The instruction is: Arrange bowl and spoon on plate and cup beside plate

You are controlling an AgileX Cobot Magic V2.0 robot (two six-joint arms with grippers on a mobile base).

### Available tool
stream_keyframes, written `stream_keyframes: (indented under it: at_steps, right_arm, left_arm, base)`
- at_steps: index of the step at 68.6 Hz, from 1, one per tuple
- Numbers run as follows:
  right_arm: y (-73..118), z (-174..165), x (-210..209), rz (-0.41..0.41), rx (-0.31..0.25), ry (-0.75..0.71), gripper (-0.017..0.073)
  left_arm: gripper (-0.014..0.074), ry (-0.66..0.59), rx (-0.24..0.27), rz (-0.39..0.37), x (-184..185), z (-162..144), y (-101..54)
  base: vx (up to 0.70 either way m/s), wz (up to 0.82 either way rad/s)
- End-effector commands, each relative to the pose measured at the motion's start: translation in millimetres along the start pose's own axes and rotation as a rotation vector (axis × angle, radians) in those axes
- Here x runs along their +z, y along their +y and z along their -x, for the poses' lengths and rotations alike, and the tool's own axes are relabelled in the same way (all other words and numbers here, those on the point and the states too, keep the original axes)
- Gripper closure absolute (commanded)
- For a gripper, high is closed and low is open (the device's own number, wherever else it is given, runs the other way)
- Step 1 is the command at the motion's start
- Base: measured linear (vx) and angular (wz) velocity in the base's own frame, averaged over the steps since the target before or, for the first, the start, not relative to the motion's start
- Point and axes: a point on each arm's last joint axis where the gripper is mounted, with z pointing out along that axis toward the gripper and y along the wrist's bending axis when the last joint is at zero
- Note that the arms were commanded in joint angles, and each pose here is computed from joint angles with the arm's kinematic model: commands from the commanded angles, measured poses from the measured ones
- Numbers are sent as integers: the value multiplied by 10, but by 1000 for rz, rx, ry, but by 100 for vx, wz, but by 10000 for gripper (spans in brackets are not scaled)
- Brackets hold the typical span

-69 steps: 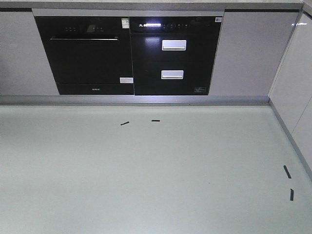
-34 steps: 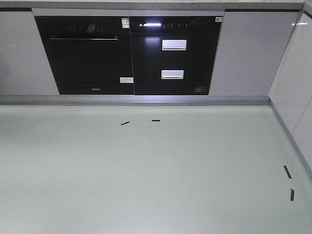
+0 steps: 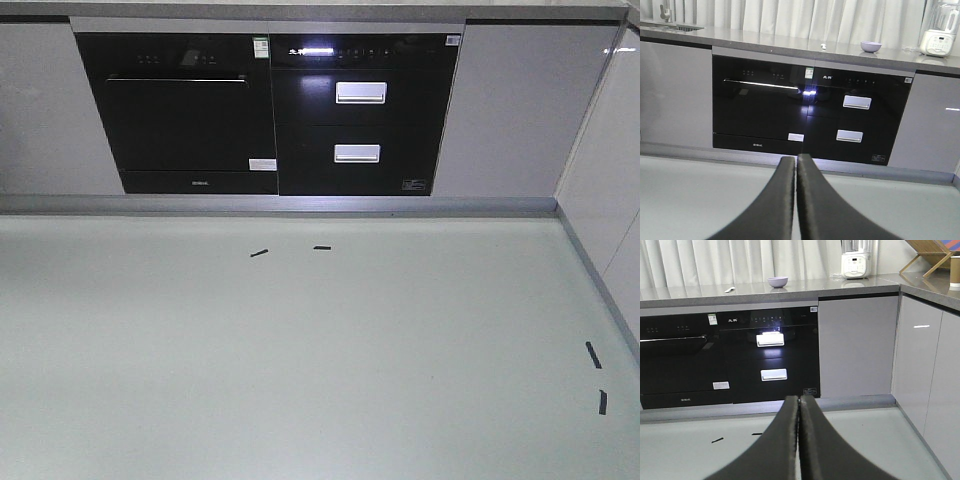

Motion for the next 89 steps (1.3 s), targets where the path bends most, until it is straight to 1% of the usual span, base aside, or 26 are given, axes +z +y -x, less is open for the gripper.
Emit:
stream_keyframes:
  at_steps: [1, 89]
  right_arm:
    - [12, 42, -6, 12, -13, -69, 561]
    - [12, 42, -6, 12, -13, -69, 561]
  left_arm:
    - [599, -62, -3, -7, -1, 2, 0]
    - [599, -62, -3, -7, -1, 2, 0]
  base:
    - [1, 0]
    - [3, -3]
